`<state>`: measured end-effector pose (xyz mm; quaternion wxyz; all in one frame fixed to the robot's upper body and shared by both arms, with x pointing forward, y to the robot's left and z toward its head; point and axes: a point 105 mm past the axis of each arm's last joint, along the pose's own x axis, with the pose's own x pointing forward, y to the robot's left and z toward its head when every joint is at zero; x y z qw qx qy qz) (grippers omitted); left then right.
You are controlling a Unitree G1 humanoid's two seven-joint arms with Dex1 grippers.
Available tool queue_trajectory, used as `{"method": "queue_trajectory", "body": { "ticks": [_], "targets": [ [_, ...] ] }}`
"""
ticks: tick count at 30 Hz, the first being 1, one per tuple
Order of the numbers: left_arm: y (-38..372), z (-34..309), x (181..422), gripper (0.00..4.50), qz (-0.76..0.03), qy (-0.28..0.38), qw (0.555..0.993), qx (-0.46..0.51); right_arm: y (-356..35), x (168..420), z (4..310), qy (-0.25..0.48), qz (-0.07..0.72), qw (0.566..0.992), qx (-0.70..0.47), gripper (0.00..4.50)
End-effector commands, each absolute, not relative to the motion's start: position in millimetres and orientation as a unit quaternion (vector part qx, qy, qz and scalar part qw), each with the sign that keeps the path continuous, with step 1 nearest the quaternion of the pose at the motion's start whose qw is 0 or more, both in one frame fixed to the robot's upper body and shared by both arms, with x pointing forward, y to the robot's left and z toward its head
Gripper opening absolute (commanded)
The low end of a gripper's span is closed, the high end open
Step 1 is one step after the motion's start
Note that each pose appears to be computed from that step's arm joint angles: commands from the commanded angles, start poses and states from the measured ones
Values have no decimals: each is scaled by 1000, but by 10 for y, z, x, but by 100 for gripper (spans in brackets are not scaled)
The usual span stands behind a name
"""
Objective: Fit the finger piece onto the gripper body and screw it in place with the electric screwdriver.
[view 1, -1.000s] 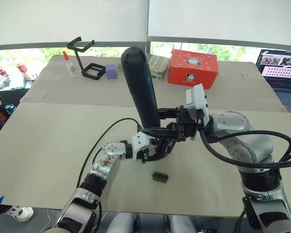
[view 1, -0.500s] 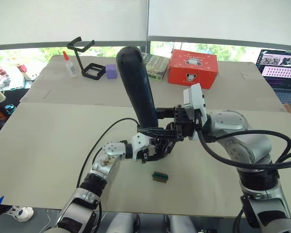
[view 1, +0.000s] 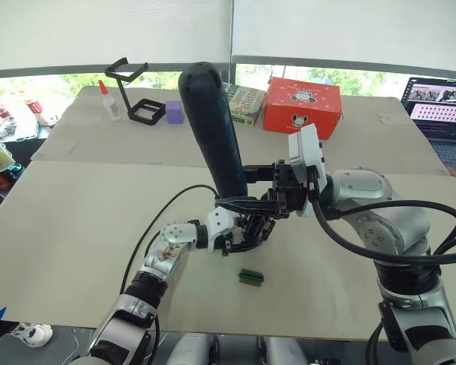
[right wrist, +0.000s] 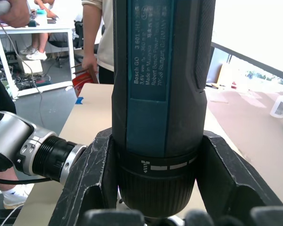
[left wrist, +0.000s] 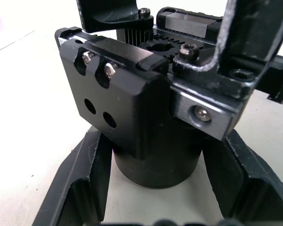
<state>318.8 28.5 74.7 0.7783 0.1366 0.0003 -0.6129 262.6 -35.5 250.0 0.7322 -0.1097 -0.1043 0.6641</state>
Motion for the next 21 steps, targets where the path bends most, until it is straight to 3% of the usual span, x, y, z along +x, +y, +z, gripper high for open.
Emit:
{"method": "queue_trajectory", "body": {
  "ticks": [1, 21],
  "targets": [
    [283, 798, 3176, 231, -614, -11, 778, 137, -385, 2555, 2720, -148, 662, 725, -121, 191],
    [286, 823, 3176, 231, -613, -12, 779, 134, -402, 2608, 2614, -136, 662, 725, -130, 191]
  ]
}}
